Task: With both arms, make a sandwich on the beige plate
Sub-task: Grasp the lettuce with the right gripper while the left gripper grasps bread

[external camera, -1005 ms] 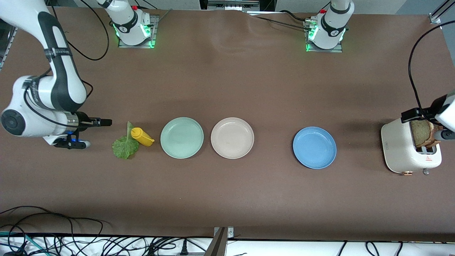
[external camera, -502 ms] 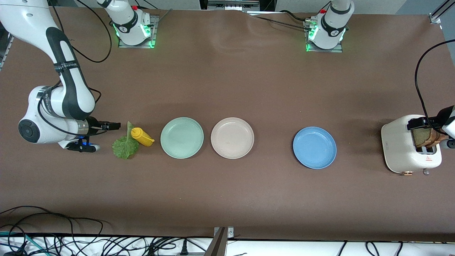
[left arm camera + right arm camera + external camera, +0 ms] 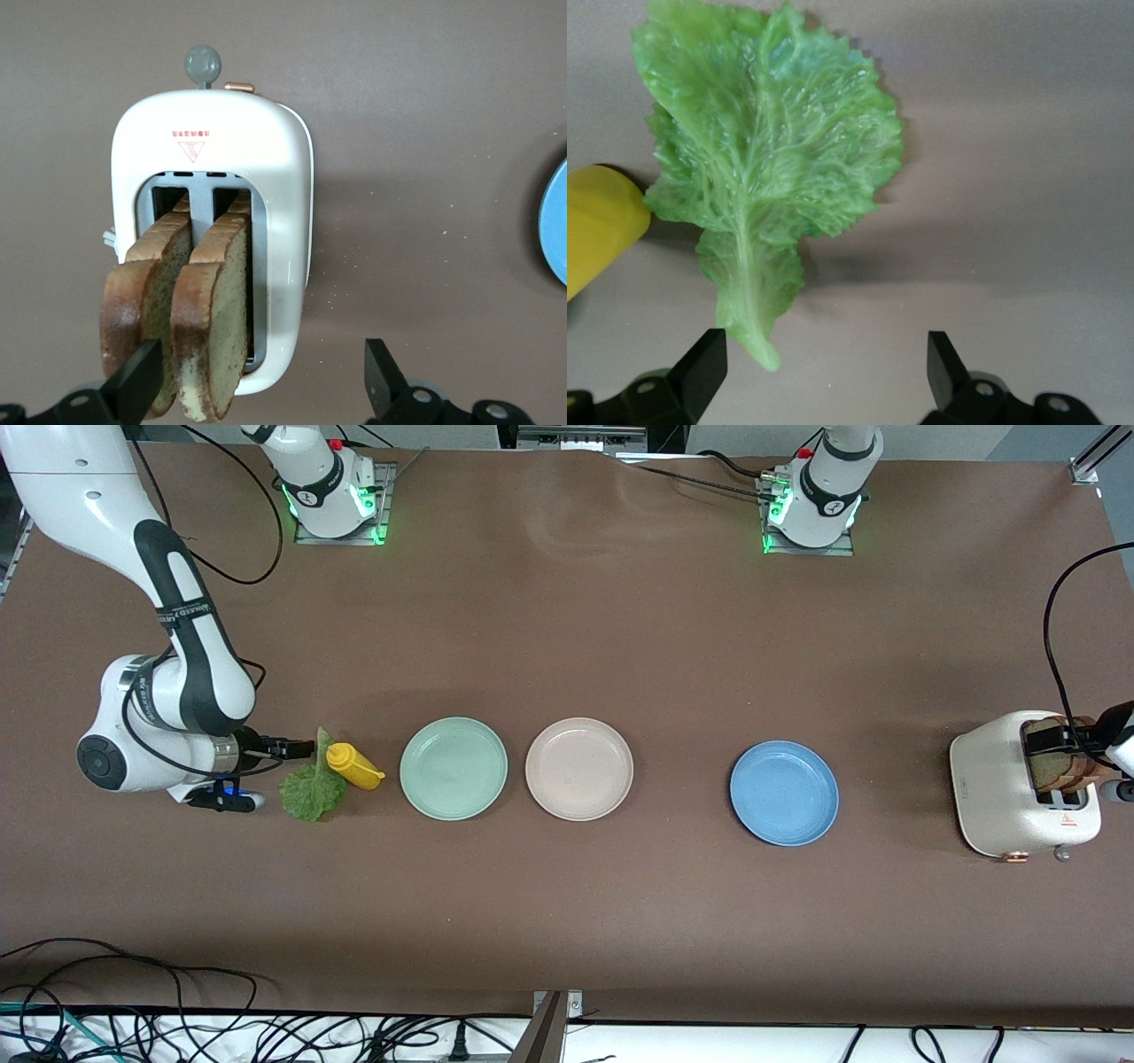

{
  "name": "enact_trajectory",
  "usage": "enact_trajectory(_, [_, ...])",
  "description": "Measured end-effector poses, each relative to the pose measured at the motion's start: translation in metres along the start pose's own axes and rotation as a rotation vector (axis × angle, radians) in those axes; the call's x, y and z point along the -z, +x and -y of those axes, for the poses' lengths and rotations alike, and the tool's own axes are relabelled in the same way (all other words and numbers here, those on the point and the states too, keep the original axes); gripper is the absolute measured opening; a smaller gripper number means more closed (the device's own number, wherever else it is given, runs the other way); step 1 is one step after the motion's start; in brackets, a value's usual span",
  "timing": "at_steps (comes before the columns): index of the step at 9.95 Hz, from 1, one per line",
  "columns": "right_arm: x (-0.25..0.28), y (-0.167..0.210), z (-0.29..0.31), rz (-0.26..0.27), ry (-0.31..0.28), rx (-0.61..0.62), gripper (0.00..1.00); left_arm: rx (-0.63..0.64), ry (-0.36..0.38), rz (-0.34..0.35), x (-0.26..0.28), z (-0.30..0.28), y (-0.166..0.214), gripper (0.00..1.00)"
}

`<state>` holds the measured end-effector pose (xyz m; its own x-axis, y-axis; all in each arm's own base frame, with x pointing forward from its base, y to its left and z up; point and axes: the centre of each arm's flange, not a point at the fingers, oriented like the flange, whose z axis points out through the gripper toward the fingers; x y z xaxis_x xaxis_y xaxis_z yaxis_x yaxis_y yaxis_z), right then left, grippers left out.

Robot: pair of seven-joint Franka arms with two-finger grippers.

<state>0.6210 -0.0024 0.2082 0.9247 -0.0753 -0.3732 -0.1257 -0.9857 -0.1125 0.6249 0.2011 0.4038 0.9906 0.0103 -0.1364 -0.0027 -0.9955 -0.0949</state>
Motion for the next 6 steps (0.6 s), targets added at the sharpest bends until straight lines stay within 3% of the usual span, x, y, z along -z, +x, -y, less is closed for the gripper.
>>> enact_trajectory(6, [-0.017, 0.009, 0.018, -0.032, 0.012, 0.023, 1.0, 0.025, -0.022, 0.043, -0.034, 0.018, 0.0, 0.97])
